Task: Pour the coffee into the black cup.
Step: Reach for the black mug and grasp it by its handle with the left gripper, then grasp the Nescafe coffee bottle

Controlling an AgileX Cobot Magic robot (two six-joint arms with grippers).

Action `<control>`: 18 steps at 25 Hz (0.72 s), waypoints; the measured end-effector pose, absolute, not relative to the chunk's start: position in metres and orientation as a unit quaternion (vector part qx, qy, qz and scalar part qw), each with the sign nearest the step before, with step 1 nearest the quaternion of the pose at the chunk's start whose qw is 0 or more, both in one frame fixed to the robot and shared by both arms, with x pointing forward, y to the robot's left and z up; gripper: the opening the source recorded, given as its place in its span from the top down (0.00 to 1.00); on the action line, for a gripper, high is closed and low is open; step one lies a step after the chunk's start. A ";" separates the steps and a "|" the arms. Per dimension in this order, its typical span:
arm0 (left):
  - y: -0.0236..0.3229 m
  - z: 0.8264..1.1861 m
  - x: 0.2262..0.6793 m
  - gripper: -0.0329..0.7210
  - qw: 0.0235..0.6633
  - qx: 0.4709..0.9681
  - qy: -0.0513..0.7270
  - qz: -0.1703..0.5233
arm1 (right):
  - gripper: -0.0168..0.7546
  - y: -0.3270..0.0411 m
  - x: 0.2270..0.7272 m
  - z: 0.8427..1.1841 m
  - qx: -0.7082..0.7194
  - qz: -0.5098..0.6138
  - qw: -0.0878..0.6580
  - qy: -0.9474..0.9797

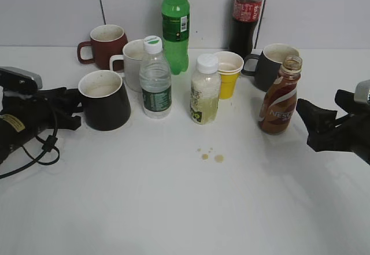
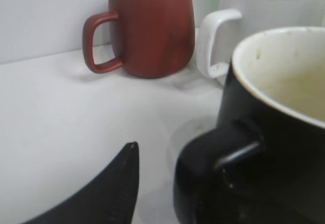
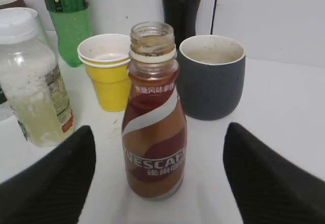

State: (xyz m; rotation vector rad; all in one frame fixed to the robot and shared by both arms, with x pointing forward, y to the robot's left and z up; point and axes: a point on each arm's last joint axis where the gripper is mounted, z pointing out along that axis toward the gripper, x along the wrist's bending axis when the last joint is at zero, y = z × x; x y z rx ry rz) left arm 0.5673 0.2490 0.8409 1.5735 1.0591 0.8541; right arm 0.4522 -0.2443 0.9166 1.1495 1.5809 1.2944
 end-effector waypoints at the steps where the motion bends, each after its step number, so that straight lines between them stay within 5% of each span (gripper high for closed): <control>1: 0.249 0.840 0.570 0.55 0.507 0.652 0.439 0.355 | 0.22 -0.244 0.452 0.917 0.452 0.509 0.388 0.621; 10: 0.246 0.831 0.596 0.57 0.521 0.643 0.425 0.367 | 0.22 -0.241 0.459 0.908 0.449 0.504 0.377 0.635; 18: 0.239 0.836 0.622 0.80 0.518 0.668 0.392 0.363 | 0.22 -0.235 0.479 0.871 0.467 0.472 0.342 0.665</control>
